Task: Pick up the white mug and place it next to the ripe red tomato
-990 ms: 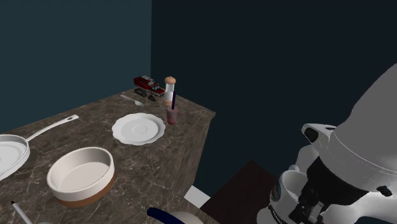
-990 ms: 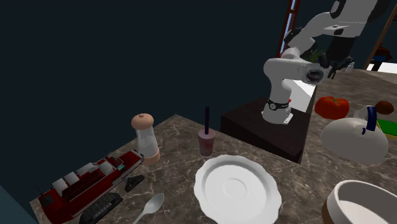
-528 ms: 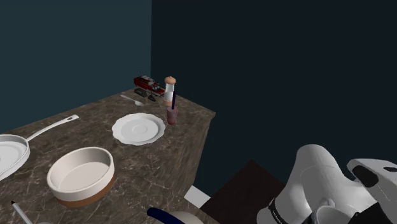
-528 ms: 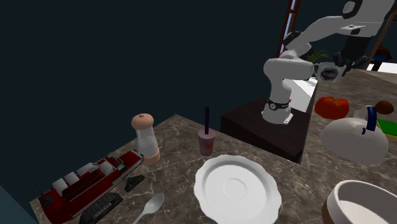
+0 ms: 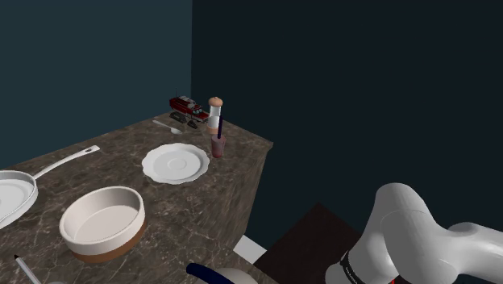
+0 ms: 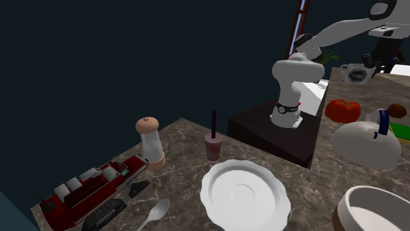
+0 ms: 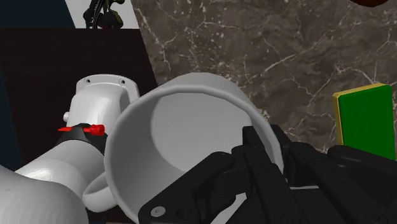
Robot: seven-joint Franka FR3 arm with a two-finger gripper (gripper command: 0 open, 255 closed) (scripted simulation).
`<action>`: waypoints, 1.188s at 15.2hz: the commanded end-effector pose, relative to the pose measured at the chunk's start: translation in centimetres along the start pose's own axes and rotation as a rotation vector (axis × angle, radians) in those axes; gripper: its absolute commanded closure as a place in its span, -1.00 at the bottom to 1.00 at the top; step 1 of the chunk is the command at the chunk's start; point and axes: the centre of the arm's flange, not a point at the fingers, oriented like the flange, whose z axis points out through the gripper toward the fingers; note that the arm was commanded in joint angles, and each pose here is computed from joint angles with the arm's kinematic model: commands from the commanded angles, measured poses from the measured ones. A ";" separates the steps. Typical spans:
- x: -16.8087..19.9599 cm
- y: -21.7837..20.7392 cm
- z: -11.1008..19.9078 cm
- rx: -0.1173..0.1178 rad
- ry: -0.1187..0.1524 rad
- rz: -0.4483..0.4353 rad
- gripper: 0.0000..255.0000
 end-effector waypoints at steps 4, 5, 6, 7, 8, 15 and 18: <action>-3.9 -2.0 0.9 0.000 -0.002 0.000 1.00; -3.9 -2.1 1.4 0.000 -0.002 0.000 1.00; -3.9 -2.1 2.0 0.000 -0.002 0.000 1.00; -3.9 -2.1 2.5 0.000 -0.002 0.000 1.00; -3.9 -2.1 3.0 0.000 -0.002 0.000 1.00; -3.8 -2.3 6.7 0.000 -0.002 0.000 1.00; -3.8 -2.4 8.3 0.000 -0.002 0.000 1.00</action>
